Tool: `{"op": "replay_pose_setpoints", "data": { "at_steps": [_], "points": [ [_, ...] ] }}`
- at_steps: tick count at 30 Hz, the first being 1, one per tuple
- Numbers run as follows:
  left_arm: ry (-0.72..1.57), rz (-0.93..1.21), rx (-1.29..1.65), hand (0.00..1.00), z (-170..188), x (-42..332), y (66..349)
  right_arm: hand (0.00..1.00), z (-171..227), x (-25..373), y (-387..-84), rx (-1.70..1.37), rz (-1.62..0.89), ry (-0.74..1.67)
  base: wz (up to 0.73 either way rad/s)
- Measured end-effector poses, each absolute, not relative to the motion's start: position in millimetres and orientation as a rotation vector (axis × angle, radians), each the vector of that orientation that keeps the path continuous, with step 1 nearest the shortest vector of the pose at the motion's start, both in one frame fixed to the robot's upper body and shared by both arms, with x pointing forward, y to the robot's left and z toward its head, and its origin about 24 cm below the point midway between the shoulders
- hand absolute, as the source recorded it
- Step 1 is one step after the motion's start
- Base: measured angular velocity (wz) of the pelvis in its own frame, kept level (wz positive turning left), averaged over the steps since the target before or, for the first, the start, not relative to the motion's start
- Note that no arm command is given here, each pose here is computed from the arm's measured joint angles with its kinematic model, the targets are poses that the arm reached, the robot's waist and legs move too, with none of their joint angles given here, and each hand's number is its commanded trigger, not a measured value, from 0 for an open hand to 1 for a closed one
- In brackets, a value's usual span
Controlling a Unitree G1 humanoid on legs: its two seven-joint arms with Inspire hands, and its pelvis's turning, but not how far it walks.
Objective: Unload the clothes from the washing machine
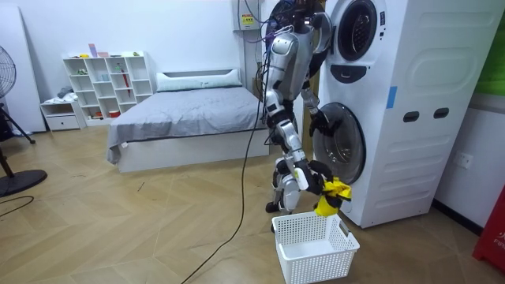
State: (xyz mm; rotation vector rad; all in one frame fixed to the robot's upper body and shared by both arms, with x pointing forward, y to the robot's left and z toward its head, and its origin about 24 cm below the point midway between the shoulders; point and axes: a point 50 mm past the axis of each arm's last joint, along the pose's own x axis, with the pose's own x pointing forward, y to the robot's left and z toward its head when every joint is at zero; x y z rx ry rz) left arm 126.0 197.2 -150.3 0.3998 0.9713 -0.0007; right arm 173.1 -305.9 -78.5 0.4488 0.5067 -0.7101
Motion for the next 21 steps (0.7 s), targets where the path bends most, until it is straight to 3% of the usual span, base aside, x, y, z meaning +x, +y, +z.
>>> {"op": "replay_pose_setpoints", "data": {
  "at_steps": [8,9,10,21],
  "points": [
    [0.989,0.002,0.366,0.00,-153,130,191,1.00,-93,164,-298,0.447,-0.700,0.568,0.11],
    [0.991,0.002,0.365,0.00,-153,130,190,0.55,-94,163,-297,0.449,-0.699,0.575,0.07],
    [0.992,0.002,0.365,0.00,-153,130,190,0.00,-95,163,-296,0.455,-0.698,0.577,0.05],
    [0.982,0.000,0.369,0.00,-152,137,189,0.00,-95,165,-295,0.465,-0.672,0.570,0.03]
  ]
}}
